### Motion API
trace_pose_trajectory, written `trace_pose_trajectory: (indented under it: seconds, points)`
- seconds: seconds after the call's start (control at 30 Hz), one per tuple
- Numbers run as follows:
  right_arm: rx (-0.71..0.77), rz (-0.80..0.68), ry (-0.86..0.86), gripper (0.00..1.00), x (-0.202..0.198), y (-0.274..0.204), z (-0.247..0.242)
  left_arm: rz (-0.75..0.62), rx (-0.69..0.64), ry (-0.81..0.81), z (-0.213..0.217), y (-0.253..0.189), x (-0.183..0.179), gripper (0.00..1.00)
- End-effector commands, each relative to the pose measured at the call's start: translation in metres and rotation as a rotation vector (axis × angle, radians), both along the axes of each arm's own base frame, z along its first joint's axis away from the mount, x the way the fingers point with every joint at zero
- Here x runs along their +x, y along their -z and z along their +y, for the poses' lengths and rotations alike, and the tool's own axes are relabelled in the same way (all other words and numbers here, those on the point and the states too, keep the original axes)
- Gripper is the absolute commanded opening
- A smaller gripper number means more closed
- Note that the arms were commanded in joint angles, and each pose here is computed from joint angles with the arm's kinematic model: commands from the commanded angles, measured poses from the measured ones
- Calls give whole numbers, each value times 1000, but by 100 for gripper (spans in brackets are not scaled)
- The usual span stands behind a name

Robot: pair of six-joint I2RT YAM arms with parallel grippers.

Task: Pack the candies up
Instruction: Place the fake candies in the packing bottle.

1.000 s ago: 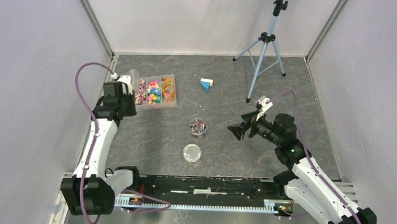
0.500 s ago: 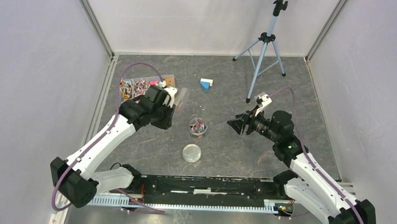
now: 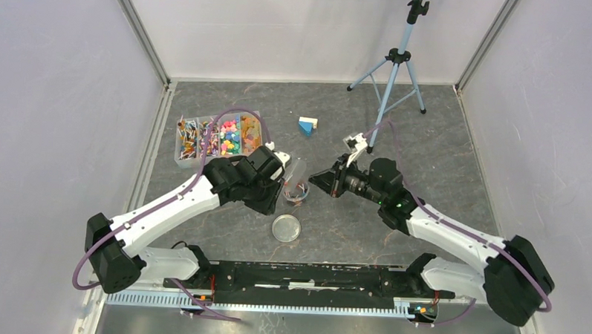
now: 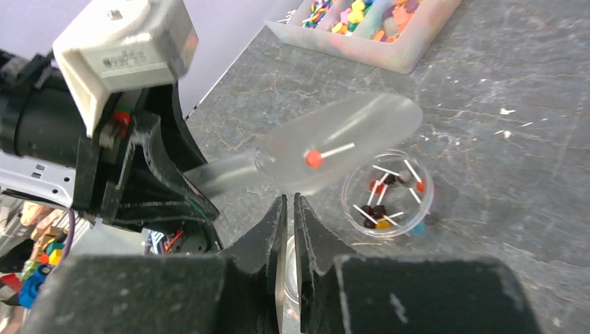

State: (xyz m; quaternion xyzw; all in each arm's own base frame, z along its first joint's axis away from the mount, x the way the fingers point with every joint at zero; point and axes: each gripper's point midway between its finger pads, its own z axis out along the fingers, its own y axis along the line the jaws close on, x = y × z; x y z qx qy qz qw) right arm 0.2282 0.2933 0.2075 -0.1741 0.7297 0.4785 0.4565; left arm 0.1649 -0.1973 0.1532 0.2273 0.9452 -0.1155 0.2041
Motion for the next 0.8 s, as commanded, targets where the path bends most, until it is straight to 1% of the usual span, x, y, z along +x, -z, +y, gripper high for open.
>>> trace_pose_trajectory:
  seconds: [0.0, 0.2, 0.37, 0.67, 0.77]
  points:
    - [84, -55, 1, 12, 9, -31, 26, 39, -43, -52, -4, 4, -14, 2]
    - [29, -33, 17, 12, 16, -7, 40, 42, -69, -32, -3, 2, -21, 2]
    - [-13, -4, 2, 13, 18, 12, 49, 74, -88, -11, -6, 3, -29, 2]
    - [-52, 33, 0, 12, 20, 37, 56, 45, -125, -5, -6, -8, -29, 2]
    - [-62, 39, -2, 12, 17, 42, 57, 11, -137, -13, -6, -15, -24, 2]
